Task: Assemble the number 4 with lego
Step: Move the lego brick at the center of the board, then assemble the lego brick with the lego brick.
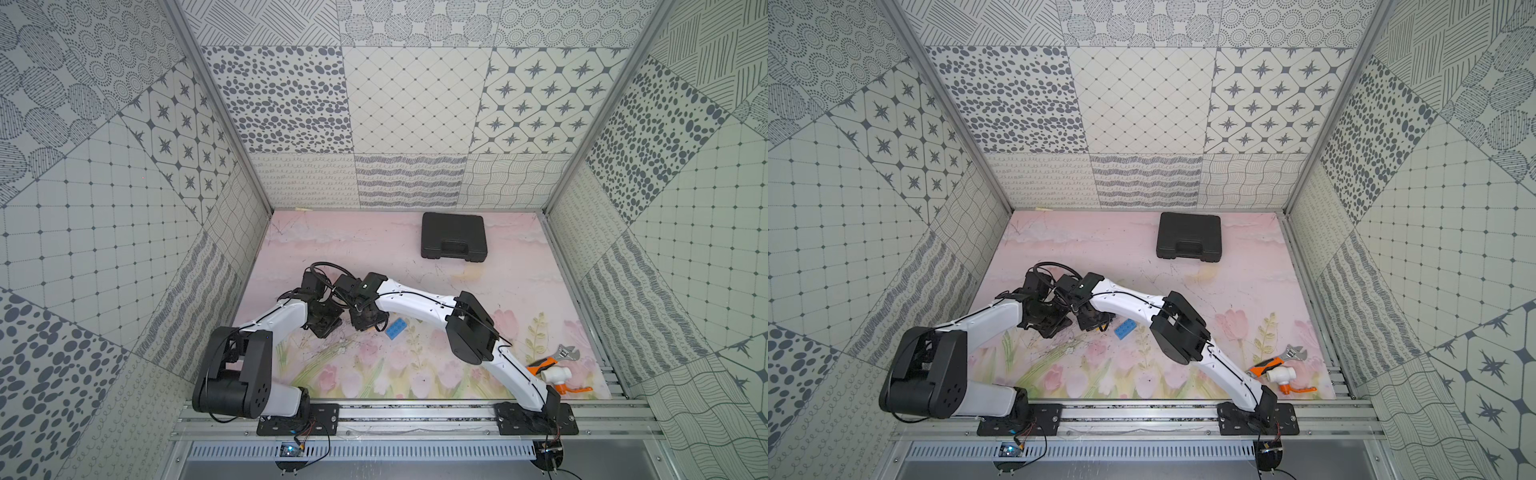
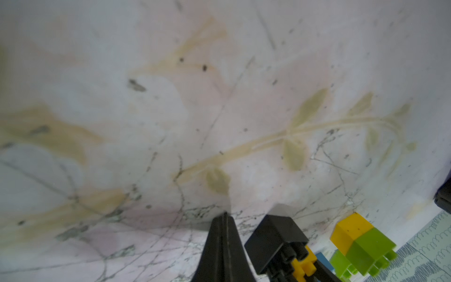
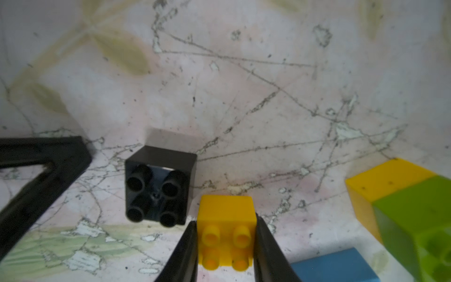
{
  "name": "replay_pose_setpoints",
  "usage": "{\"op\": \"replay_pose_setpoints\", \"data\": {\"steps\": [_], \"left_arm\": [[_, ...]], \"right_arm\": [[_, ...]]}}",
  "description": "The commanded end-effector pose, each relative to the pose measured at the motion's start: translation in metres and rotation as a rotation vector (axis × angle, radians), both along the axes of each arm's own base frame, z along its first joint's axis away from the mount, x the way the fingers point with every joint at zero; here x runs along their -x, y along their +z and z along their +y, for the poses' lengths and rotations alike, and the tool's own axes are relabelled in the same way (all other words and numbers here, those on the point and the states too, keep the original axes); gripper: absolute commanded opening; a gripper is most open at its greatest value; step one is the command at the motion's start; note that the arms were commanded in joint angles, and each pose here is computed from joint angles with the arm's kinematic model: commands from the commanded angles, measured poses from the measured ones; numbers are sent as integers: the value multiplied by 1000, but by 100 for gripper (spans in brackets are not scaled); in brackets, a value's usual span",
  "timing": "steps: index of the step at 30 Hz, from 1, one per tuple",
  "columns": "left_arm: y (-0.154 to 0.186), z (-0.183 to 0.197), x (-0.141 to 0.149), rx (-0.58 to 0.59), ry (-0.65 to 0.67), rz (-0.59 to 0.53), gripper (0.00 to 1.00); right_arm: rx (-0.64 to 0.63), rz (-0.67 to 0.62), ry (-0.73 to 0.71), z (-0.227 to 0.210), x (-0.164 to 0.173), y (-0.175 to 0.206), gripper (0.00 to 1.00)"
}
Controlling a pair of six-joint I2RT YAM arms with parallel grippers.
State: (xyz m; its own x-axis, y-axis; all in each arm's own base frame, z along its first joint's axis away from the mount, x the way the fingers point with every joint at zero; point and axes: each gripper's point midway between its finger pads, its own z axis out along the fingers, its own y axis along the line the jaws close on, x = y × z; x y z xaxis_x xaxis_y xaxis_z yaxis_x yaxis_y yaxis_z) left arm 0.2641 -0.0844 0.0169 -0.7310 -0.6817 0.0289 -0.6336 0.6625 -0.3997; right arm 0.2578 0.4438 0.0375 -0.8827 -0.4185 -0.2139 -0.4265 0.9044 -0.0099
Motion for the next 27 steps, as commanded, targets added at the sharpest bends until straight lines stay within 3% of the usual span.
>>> {"op": "replay_pose_setpoints", "data": {"steps": [1,11,19,27], "left_arm": [[-10,-15,3,26,-40,23,0],[-15,-41,8,67,-66,38,0],[-17,-32,29,46,0,62,0],[-20,-45,37,113,-31,53,0]], "right_arm": [[-43,-85,-17,-8,-12,48,26],[-101,-59,-26,6,-12,63,24],[-116,-26,-140,4,-7,59,21],[-126,-22,-212,-8,-6,55,20]]}}
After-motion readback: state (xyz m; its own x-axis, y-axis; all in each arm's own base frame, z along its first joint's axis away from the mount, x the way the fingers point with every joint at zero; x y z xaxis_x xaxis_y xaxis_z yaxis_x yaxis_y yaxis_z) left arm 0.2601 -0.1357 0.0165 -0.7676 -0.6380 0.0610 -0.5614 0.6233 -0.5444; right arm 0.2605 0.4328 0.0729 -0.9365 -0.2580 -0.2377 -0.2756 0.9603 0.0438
